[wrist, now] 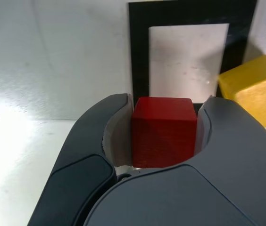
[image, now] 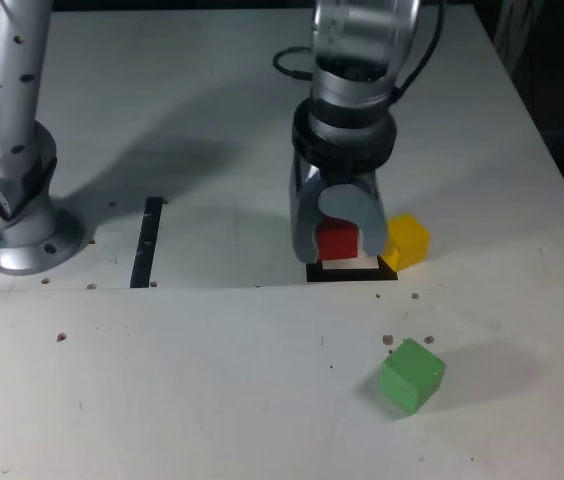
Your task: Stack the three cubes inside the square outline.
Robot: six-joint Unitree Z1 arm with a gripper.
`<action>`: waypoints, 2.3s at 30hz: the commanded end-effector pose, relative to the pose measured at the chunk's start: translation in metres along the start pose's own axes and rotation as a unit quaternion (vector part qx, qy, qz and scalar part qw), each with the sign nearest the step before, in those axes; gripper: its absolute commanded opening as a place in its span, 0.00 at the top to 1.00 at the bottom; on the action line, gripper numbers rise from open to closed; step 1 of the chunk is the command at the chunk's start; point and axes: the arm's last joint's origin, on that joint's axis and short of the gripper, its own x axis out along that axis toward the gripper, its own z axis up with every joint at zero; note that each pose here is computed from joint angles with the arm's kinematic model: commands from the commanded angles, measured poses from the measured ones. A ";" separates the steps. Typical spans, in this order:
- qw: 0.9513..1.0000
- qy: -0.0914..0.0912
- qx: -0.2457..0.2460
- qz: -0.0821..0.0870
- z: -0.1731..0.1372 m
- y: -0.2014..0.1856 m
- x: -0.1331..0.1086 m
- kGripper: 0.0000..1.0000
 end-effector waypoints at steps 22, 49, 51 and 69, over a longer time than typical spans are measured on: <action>1.000 0.003 0.009 0.011 0.009 0.015 0.021 0.81; 1.000 0.004 0.013 0.012 0.011 0.021 0.033 0.49; 1.000 0.004 0.016 0.011 0.011 0.021 0.033 0.41; 1.000 -0.017 0.017 0.008 -0.006 0.026 0.007 0.11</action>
